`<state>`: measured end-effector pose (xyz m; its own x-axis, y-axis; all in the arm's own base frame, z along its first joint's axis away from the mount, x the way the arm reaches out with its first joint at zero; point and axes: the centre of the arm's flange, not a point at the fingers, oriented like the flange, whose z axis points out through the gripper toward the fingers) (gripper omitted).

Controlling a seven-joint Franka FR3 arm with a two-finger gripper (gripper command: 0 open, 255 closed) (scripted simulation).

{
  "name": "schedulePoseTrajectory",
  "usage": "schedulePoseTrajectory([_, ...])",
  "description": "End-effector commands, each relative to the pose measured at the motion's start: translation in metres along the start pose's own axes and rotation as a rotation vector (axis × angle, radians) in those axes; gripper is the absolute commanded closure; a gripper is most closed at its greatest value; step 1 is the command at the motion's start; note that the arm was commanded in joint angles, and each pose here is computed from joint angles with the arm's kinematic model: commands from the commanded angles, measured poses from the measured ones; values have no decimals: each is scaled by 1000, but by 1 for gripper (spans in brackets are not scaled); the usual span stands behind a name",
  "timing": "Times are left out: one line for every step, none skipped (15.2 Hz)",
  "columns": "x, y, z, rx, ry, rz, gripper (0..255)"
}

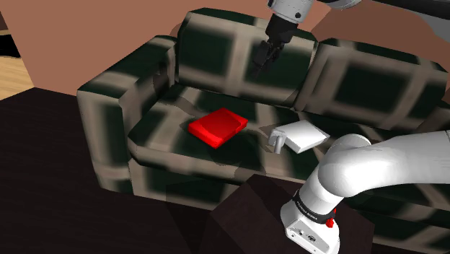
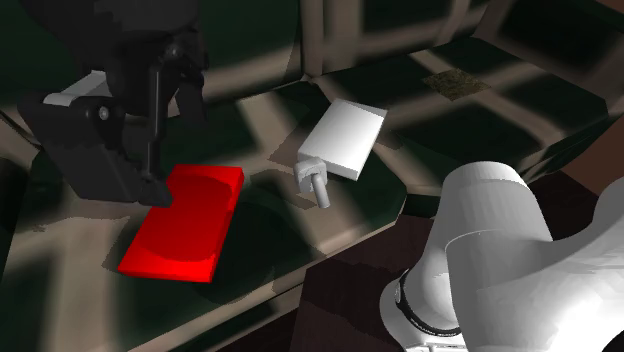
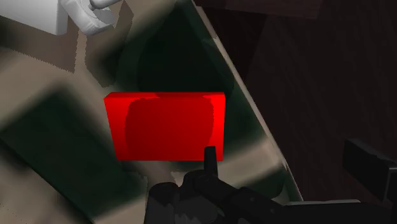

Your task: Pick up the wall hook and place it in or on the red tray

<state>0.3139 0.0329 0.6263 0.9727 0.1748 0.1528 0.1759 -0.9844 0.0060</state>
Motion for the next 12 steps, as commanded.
schedulePoseTrajectory([0, 0, 0, 0, 0, 0, 0])
schedulePoseTrajectory([-3, 11, 9, 7, -2, -1, 0])
schedulePoseTrajectory([-6, 21, 17, 14, -4, -2, 0])
schedulePoseTrajectory([-10, 31, 26, 21, -6, -3, 0])
schedulePoseTrajectory([-13, 42, 35, 29, -8, -3, 0])
schedulePoseTrajectory([-16, 52, 43, 36, -10, -4, 0])
schedulePoseTrajectory([-20, 62, 52, 43, -12, -5, 0])
schedulePoseTrajectory([-23, 73, 61, 50, -14, -6, 0])
schedulePoseTrajectory([-26, 83, 70, 57, -15, -7, 0])
schedulePoseTrajectory([-29, 93, 79, 64, -17, -8, 0])
schedulePoseTrajectory([-33, 103, 88, 72, -19, -9, 0])
schedulePoseTrajectory([-36, 113, 98, 79, -21, -9, 0])
